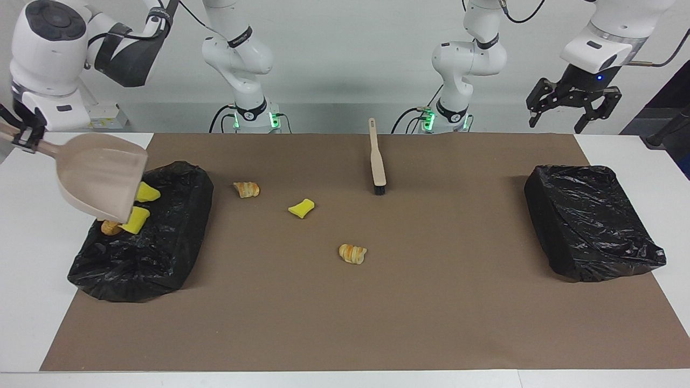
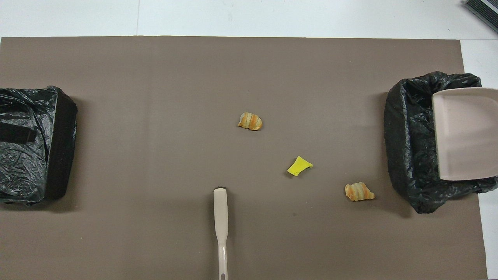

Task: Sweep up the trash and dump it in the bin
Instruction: 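Tip the dustpan over the bin with the right gripper, then return the dustpan to the table center with the right gripper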

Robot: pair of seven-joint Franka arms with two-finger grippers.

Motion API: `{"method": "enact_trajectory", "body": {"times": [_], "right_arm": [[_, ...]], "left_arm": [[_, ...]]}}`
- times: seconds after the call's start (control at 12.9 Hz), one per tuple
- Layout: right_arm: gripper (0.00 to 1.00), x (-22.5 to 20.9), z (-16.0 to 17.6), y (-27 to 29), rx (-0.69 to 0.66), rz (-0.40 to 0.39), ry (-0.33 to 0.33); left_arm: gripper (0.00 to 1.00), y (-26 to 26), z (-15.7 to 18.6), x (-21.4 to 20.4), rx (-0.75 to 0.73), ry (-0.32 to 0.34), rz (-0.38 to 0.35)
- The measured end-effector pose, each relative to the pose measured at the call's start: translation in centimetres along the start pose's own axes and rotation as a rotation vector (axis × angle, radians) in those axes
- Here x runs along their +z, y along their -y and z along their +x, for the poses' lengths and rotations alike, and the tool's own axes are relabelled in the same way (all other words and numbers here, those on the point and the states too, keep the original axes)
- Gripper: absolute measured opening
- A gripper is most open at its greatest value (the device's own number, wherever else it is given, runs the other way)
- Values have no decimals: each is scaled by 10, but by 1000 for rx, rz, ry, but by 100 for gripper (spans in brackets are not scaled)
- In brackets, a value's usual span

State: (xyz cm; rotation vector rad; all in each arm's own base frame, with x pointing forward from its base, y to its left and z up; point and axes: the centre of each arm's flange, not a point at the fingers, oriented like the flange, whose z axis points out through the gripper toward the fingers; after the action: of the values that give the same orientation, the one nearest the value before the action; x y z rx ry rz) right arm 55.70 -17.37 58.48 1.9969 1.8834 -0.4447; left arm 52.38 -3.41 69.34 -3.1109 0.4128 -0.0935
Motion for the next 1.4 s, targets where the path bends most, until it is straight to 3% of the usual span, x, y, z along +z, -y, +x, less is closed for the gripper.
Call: {"method": "enact_trajectory", "body": {"times": [0.16, 0.39, 0.62, 1.09, 1.4], "right_arm": [[32, 9, 37, -2, 130, 25, -78], [32, 3, 118, -3, 325, 68, -134], [32, 4, 177, -1, 519, 131, -185], [32, -46, 311, 16, 972, 298, -316], [32, -76, 388, 24, 1231, 358, -373]], "left_arm": [[100, 2, -1, 0, -3, 3, 0], [100, 8, -4, 2, -17, 17, -5], [100, 9, -4, 2, -18, 21, -6], [100, 7, -4, 2, -15, 21, -6], [100, 7, -4, 2, -15, 21, -6]]}}
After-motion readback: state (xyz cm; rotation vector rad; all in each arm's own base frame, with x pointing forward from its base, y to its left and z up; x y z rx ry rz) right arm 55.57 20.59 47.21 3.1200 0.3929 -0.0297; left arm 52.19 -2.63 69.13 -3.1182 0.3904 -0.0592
